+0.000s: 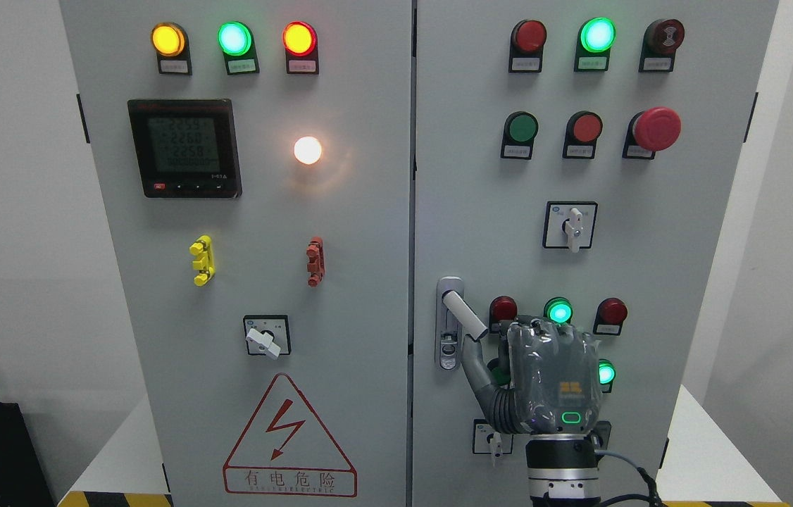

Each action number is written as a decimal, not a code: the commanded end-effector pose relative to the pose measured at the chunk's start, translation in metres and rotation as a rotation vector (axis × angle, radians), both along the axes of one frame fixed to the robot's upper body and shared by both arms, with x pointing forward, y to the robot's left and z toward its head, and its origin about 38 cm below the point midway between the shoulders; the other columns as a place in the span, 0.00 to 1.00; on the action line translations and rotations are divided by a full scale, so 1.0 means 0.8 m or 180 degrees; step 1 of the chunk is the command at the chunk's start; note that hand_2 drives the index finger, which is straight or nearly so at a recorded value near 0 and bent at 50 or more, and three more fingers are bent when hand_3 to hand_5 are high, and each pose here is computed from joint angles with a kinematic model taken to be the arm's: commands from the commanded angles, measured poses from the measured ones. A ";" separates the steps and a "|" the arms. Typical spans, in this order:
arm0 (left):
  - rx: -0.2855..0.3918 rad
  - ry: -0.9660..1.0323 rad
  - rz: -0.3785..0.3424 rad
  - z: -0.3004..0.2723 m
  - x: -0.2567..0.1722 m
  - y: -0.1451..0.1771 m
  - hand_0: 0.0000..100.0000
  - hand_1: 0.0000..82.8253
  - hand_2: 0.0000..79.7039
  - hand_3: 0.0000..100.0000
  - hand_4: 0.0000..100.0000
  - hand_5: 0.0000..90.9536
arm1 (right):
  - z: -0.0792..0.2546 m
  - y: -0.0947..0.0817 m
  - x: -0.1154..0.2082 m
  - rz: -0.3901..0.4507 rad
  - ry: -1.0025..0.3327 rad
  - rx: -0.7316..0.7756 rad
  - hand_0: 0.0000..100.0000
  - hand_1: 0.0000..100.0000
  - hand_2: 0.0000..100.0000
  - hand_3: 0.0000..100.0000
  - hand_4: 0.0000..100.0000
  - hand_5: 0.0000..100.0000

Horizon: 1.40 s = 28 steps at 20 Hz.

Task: Release door handle
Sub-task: 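Rotate the silver handle outward to horizontal with the right hand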

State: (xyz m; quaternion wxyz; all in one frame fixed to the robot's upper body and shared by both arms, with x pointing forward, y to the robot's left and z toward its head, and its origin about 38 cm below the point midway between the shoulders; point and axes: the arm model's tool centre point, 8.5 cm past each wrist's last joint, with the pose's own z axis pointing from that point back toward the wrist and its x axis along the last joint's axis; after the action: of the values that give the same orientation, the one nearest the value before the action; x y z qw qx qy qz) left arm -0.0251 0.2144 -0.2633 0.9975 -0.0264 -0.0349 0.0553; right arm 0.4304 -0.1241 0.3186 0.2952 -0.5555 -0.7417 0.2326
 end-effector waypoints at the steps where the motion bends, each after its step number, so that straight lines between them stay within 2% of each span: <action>1: -0.0002 -0.0050 -0.0039 0.000 0.007 0.000 0.12 0.47 0.00 0.00 0.00 0.00 | 0.005 -0.006 0.000 -0.0030 -0.0036 0.0013 0.55 0.44 1.00 1.00 1.00 0.98; 28: -0.0002 -0.0050 -0.0039 0.000 0.007 0.000 0.12 0.47 0.00 0.00 0.00 0.00 | 0.019 -0.013 0.004 -0.0076 -0.0097 0.0037 0.56 0.43 1.00 1.00 1.00 0.98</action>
State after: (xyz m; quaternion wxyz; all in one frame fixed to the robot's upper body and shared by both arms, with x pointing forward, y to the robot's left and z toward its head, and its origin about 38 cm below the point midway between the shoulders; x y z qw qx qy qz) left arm -0.0251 0.2144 -0.2633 0.9975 -0.0268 -0.0350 0.0553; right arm 0.4328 -0.1332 0.3308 0.2908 -0.5645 -0.7407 0.2195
